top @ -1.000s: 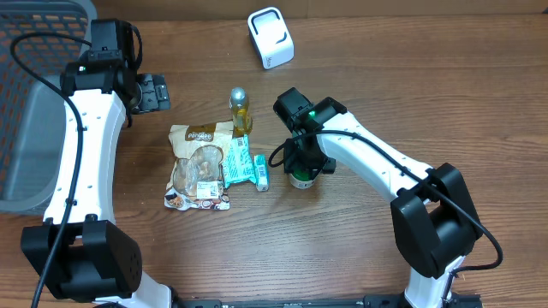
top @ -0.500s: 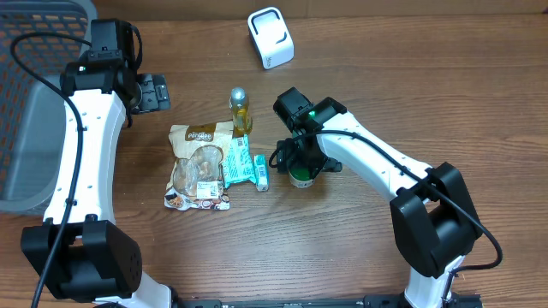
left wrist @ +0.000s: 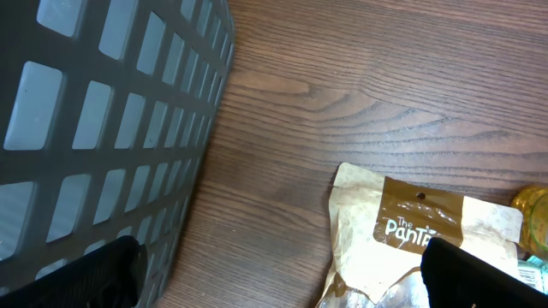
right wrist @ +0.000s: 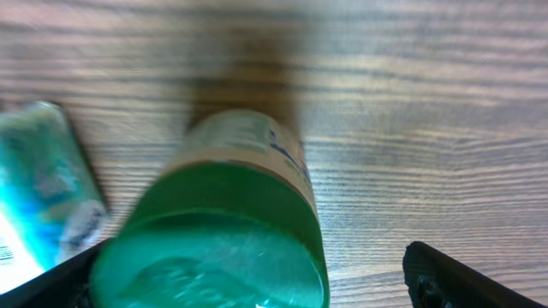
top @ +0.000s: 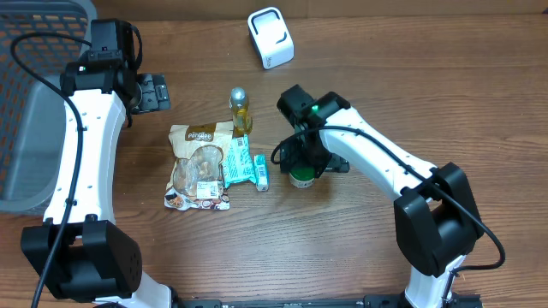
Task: Scan the item barcode
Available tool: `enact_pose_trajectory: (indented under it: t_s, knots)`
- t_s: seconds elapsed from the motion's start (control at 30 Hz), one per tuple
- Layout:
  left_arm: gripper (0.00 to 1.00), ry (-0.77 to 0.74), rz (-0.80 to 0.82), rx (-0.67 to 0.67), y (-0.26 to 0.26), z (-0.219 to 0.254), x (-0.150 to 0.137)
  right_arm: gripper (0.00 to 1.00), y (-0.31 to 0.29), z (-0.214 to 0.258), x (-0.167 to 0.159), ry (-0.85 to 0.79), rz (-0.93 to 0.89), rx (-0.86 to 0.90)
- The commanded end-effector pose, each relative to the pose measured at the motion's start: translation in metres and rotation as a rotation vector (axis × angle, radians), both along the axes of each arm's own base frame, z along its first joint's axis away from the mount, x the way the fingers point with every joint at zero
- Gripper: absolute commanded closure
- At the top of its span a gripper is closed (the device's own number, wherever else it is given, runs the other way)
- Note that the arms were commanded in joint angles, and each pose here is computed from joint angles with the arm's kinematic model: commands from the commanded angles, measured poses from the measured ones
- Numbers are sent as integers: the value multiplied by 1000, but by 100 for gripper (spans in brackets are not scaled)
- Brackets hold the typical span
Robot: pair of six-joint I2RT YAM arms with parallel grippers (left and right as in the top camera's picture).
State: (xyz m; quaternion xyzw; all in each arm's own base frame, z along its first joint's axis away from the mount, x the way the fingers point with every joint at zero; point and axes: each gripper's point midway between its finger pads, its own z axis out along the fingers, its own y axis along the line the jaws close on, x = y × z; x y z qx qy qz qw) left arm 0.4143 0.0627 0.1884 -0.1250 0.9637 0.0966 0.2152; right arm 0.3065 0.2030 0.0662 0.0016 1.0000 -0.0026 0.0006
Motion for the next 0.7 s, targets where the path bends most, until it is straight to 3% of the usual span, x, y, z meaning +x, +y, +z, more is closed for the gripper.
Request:
enact_pose_trajectory:
  t_s: [0.0,0.67]
  knots:
    - [1,-32,-3,7,4,13,3,0,8,35,16,-83,-13,60]
    - [1,-32,-3,7,4,13,3,0,2,43,30,-127,-94,89]
